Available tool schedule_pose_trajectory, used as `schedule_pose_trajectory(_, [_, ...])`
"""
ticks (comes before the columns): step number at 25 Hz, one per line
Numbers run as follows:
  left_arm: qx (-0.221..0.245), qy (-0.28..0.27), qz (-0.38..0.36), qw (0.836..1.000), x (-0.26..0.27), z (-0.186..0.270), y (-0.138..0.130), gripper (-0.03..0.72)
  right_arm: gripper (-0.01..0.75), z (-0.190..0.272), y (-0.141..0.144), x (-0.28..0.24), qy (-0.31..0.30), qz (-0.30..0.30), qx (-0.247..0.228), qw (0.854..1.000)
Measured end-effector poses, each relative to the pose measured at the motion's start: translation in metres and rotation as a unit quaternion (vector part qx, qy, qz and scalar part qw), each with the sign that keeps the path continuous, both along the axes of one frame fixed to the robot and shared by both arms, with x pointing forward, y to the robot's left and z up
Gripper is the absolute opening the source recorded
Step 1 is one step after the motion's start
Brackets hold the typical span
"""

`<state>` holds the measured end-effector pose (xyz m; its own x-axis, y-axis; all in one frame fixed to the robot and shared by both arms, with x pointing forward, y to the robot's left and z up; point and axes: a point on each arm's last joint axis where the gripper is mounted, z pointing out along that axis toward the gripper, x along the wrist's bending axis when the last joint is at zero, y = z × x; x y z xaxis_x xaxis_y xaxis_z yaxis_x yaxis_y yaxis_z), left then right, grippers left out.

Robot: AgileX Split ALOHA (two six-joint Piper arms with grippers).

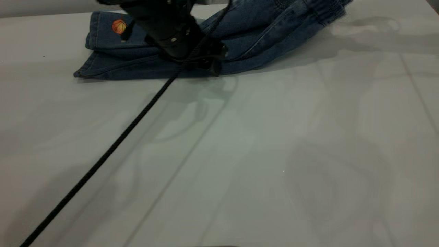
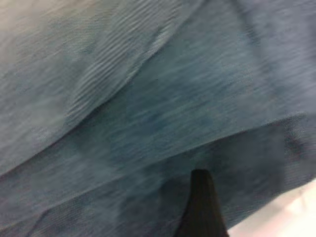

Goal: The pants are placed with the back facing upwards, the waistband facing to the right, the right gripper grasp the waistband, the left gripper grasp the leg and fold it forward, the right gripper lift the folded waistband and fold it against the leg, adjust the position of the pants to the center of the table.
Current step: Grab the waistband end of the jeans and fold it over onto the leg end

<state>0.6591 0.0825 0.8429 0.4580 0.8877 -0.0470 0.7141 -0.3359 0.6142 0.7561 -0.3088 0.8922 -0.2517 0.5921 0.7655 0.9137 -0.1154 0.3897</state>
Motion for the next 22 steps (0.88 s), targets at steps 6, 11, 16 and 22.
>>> schedule_pose_trajectory(6, [0.013,0.027,-0.045,0.999,0.003,0.017,-0.014,0.504,0.037,0.024,0.027,0.009,-0.024,0.031,-0.016,0.999])
schedule_pose_trajectory(11, [0.021,0.035,-0.054,0.998,0.019,0.069,0.005,0.504,0.037,0.041,0.022,0.014,-0.028,0.022,-0.045,0.998])
schedule_pose_trajectory(16, [0.055,0.03,-0.022,0.998,0.039,0.118,0.056,0.504,0.037,0.056,0.022,0.018,-0.038,0.017,-0.057,0.997])
schedule_pose_trajectory(22, [0.083,0.062,0.031,0.994,0.054,0.103,0.113,0.504,0.037,0.076,0.046,0.021,-0.066,0.033,-0.06,0.995])
